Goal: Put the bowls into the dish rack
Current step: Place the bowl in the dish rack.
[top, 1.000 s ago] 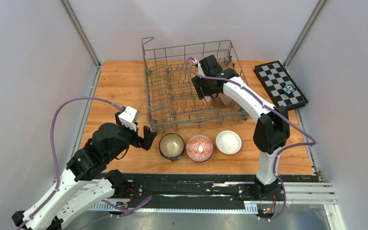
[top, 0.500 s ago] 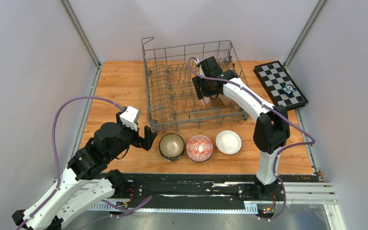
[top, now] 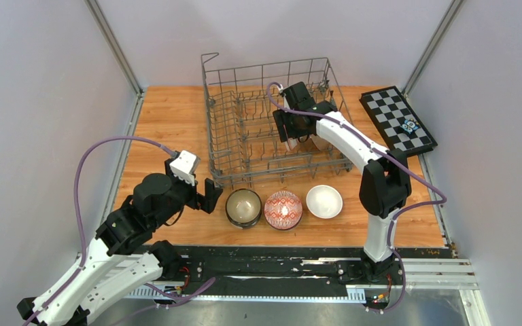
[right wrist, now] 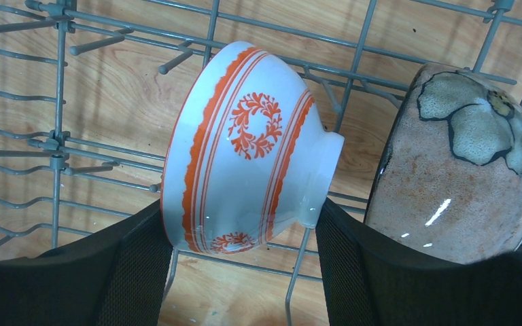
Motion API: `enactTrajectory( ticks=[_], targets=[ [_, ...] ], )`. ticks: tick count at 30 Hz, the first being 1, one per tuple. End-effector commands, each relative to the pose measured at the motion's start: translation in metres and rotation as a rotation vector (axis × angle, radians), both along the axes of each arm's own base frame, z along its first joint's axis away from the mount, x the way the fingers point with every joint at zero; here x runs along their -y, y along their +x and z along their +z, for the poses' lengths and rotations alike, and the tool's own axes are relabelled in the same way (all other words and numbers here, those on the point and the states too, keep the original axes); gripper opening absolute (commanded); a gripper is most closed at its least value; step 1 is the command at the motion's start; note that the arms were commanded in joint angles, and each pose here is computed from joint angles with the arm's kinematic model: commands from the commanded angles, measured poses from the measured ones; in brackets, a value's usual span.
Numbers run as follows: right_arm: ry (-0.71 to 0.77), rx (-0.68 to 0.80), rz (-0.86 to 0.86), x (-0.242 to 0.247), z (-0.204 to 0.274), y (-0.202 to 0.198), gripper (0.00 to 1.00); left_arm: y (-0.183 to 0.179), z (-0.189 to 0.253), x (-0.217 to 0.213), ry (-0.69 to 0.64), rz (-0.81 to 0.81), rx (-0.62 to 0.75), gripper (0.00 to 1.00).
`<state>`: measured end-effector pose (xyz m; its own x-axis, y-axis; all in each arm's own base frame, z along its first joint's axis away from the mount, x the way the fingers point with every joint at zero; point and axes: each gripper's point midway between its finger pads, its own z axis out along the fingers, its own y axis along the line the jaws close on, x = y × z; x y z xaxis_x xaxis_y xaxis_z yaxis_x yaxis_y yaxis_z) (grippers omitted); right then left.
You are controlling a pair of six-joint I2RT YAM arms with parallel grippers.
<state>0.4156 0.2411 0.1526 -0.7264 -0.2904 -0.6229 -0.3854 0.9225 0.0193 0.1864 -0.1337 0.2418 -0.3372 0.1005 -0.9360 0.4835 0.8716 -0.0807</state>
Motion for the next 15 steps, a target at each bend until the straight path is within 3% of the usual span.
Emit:
enactTrajectory(
  ticks=[1, 9, 15],
  targets=[
    [0.026, -0.098, 0.013, -0.003, -0.008, -0.025, 0.69, 0.003, -0.002, -0.003, 0.019, 0.012, 0.006, 1.0],
    [0.034, -0.084, 0.005, -0.004, -0.002, -0.024, 0.81, 0.003, -0.002, -0.004, 0.022, 0.018, 0.005, 1.0],
    [0.04, -0.04, -0.011, 0.0, 0.015, -0.022, 0.81, 0.004, -0.003, -0.004, 0.025, 0.02, 0.003, 1.0]
  ],
)
